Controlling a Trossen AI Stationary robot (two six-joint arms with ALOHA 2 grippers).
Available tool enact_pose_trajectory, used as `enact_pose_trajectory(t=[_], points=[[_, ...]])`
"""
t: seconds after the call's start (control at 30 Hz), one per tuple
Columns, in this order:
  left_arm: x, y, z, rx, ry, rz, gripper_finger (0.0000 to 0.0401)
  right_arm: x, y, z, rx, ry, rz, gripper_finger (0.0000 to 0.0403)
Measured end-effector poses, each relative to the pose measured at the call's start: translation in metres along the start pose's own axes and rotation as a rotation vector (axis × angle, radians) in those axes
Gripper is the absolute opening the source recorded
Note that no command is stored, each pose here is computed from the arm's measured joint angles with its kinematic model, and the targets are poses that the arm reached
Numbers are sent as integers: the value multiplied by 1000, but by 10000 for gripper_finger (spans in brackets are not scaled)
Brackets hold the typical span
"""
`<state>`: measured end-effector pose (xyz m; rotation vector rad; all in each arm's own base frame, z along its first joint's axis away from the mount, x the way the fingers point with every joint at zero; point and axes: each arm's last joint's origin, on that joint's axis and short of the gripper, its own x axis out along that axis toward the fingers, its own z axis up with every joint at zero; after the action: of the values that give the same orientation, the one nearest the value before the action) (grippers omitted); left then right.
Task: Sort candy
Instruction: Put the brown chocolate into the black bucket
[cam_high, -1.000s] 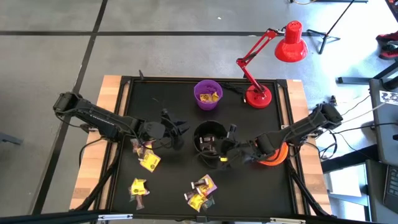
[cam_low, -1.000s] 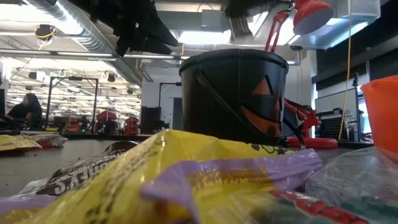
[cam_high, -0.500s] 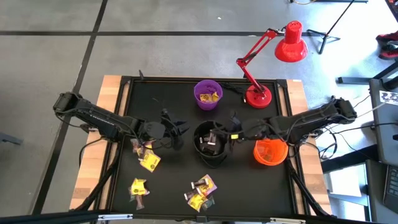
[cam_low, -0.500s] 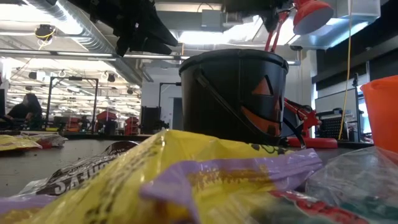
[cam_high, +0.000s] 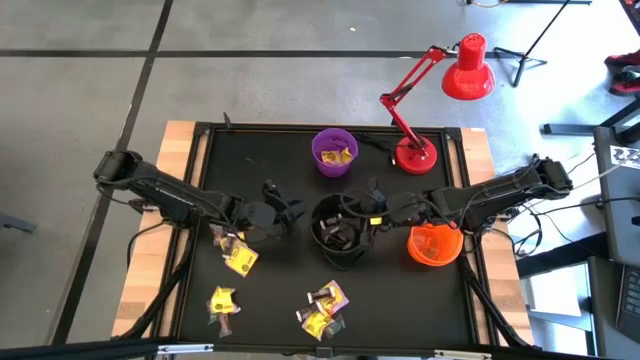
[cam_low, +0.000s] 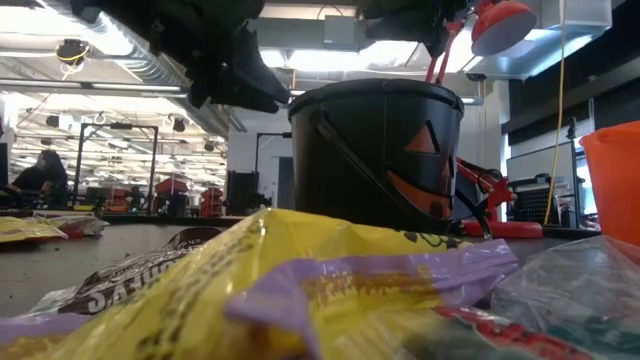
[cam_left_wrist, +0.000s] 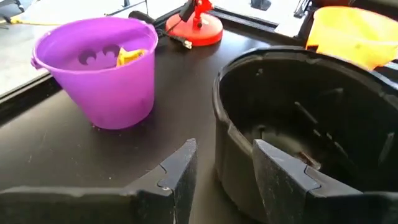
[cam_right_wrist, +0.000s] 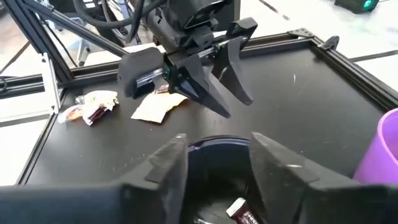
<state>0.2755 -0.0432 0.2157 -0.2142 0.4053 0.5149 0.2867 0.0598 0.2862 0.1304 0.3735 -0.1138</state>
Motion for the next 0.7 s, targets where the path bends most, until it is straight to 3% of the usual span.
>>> enact_pose_trajectory(t=[0.13,0.33,0.53,0.7], points=[[1,-1,-1,6,15,-23,144,-2,1,0,20,9,38,198],[-9,2,3,139,65,-108,144,-21,9,13,38,33,119,182],[-35,13,21,112,81,-128,144,-62,27,25,-3,-17,132,155],[-46,17,22,82,161,-230,144,-87,41,23,-33,-63,82,144]])
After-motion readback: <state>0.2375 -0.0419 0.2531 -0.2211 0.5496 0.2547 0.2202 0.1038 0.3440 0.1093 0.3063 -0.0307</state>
